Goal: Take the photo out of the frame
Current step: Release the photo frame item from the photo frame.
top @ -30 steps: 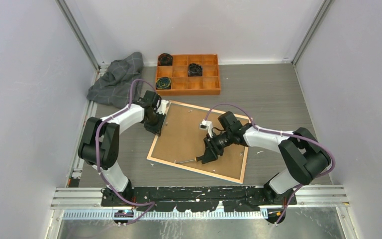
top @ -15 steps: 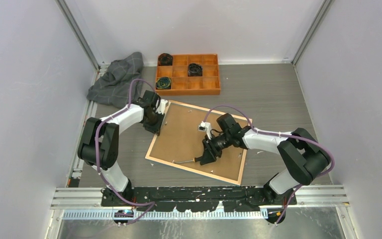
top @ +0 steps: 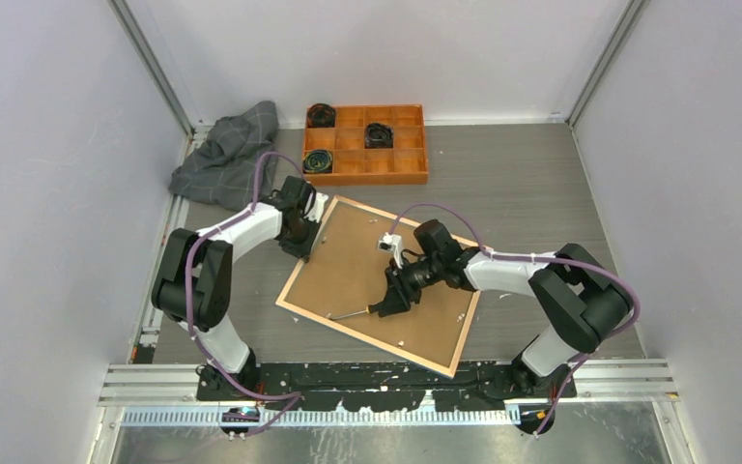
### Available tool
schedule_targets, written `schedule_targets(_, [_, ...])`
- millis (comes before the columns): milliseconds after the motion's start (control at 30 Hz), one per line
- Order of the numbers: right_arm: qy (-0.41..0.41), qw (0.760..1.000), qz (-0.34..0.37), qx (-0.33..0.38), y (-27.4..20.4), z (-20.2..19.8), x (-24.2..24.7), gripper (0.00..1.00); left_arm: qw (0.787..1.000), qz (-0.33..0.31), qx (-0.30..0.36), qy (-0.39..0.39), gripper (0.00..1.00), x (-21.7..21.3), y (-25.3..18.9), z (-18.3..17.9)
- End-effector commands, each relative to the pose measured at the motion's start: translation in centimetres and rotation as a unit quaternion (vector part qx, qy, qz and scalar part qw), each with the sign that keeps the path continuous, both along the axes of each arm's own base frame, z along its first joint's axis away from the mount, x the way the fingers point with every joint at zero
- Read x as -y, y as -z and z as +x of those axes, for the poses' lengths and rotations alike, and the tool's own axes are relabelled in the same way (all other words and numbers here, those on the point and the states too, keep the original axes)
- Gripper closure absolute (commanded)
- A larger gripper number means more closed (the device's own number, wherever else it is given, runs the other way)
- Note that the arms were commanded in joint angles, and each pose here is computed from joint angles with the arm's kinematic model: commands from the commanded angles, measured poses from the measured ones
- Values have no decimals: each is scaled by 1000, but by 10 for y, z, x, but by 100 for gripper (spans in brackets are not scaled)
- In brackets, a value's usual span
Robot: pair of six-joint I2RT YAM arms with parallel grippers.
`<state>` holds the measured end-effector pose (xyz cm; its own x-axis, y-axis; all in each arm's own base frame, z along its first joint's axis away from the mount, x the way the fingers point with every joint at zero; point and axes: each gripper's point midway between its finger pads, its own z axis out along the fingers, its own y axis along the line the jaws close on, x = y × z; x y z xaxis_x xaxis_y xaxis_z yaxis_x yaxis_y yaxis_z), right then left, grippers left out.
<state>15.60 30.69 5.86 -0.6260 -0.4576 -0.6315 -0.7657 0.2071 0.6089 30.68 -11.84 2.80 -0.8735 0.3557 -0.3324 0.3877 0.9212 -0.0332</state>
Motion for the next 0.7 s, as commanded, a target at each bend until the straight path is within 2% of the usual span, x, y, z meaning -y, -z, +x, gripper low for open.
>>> schedule_targets(0, [28,996,38,75,-22,35,-29,99,999,-18,-21,18,100,15,13,-12])
schedule_targets(233, [88,990,0,113,-17,65,-29,99,1000,0,-18,9,100,9,17,-9])
schedule_targets(433, [122,981,-36,146,-16,93,-24,99,998,65,-8,-16,100,-9,17,12])
schedule_targets(667, [138,979,-31,147,-30,114,-34,99,999,47,-20,-13,100,2,14,16])
